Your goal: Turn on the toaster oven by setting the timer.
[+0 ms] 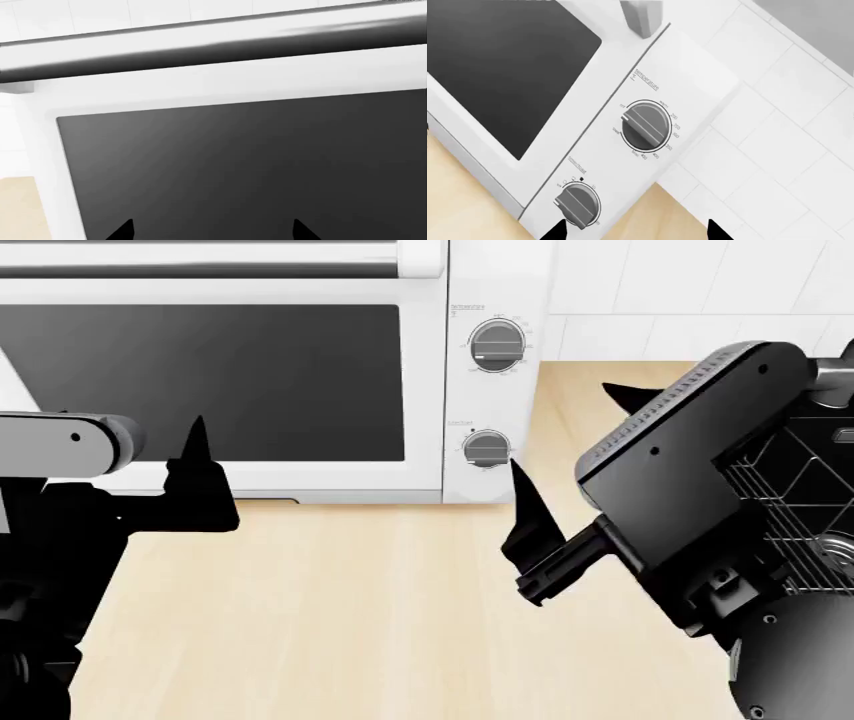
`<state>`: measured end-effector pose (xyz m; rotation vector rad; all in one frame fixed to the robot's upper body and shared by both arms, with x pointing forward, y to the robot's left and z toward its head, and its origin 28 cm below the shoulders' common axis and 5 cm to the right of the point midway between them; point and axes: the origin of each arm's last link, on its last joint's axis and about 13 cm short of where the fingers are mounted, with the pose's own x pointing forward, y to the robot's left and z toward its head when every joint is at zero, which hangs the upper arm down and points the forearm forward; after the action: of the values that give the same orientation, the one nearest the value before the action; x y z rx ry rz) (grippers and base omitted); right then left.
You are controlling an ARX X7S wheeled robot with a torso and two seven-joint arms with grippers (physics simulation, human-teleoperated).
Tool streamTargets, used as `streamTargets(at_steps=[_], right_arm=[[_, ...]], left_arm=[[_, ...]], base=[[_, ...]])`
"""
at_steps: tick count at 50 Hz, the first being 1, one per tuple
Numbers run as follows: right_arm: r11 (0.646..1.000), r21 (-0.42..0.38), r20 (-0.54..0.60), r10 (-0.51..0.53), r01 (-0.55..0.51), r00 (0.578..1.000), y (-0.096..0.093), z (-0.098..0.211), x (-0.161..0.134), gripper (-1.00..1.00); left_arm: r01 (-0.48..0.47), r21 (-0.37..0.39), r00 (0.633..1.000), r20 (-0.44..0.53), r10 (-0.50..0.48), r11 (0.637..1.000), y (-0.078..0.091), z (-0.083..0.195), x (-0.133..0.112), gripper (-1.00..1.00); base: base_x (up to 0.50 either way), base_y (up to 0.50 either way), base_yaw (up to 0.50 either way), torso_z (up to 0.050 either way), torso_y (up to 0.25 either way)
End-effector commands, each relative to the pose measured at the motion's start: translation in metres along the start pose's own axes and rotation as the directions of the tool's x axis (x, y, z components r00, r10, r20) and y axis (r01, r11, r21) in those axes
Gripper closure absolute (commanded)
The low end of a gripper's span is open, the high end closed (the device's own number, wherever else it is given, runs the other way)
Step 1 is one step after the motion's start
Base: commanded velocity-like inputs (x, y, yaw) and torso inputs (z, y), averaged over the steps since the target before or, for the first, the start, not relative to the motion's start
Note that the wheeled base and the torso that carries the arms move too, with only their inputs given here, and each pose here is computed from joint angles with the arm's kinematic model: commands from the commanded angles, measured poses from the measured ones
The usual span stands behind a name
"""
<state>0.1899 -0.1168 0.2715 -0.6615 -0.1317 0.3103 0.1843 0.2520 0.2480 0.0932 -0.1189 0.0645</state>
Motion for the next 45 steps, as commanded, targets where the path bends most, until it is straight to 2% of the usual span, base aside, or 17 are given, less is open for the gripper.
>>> streamTargets(at_steps=[1, 9, 17, 29, 45], right_arm=[[0.965, -0.256, -0.027, 0.043, -0.048, 0.999, 0.001, -0.004, -0.002, -1.0], [0.94, -0.338, -0.052, 0.025, -0.041, 0.998, 0.002, -0.013, 0.008, -1.0], [0.924, -0.379, -0.066, 0.037, -0.059, 0.997, 0.006, -0.018, 0.012, -1.0], [0.91, -0.403, -0.074, 0.07, -0.094, 0.995, 0.013, -0.023, 0.015, -1.0], [0.919, -0.385, -0.096, 0.054, -0.087, 0.994, 0.014, -0.025, 0.017, -1.0]], left_arm=[[0.0, -0.006, 1.0, 0.002, 0.0, 1.0, 0.0, 0.0, 0.0, -1.0], [0.001, -0.007, 1.0, 0.002, -0.001, 1.0, -0.001, 0.0, 0.0, -1.0], [0.0, -0.008, 1.0, 0.003, 0.0, 1.0, 0.0, 0.001, -0.001, -1.0], [-0.001, -0.011, 1.0, 0.002, 0.001, 1.0, 0.0, 0.001, 0.001, -1.0], [0.0, -0.011, 1.0, 0.002, 0.0, 1.0, -0.001, 0.0, -0.001, -1.0]], base=[[0.0, 0.0, 0.0, 0.0, 0.0], [0.0, 0.0, 0.0, 0.0, 0.0], [0.0, 0.0, 0.0, 0.0, 0.0], [0.0, 0.0, 0.0, 0.0, 0.0], [0.0, 0.0, 0.0, 0.0, 0.0]])
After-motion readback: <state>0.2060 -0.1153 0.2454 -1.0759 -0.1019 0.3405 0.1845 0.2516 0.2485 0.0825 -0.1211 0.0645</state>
